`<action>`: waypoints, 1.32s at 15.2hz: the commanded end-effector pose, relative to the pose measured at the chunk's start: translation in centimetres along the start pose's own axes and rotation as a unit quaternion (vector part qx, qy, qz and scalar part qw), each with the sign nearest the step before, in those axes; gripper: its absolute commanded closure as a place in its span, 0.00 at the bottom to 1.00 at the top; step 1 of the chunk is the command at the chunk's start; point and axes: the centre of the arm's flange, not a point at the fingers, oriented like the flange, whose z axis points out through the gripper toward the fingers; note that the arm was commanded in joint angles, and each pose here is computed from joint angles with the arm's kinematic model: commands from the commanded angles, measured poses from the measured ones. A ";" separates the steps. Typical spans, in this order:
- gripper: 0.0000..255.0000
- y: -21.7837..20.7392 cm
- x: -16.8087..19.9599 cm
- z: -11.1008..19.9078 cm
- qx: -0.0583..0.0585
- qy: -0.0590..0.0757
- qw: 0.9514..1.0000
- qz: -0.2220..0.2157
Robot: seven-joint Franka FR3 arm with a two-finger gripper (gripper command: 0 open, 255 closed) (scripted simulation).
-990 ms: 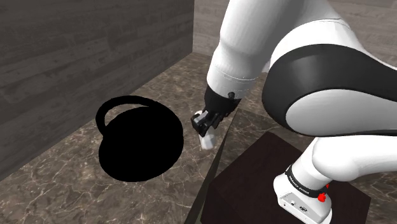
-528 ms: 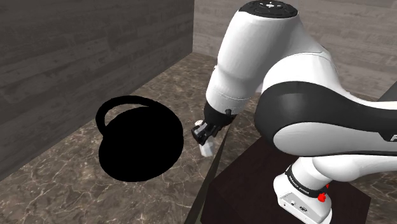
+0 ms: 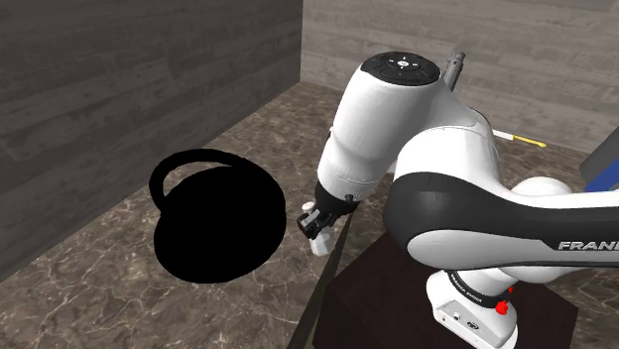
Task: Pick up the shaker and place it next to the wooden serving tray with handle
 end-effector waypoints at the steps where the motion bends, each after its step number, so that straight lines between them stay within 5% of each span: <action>1: 1.00 -0.1 -0.2 1.0 0.000 0.000 1.000 0.000; 15: 1.00 -0.3 -1.9 8.4 0.000 0.000 1.000 0.000; 20: 1.00 -0.3 -1.9 8.4 0.000 0.000 1.000 0.000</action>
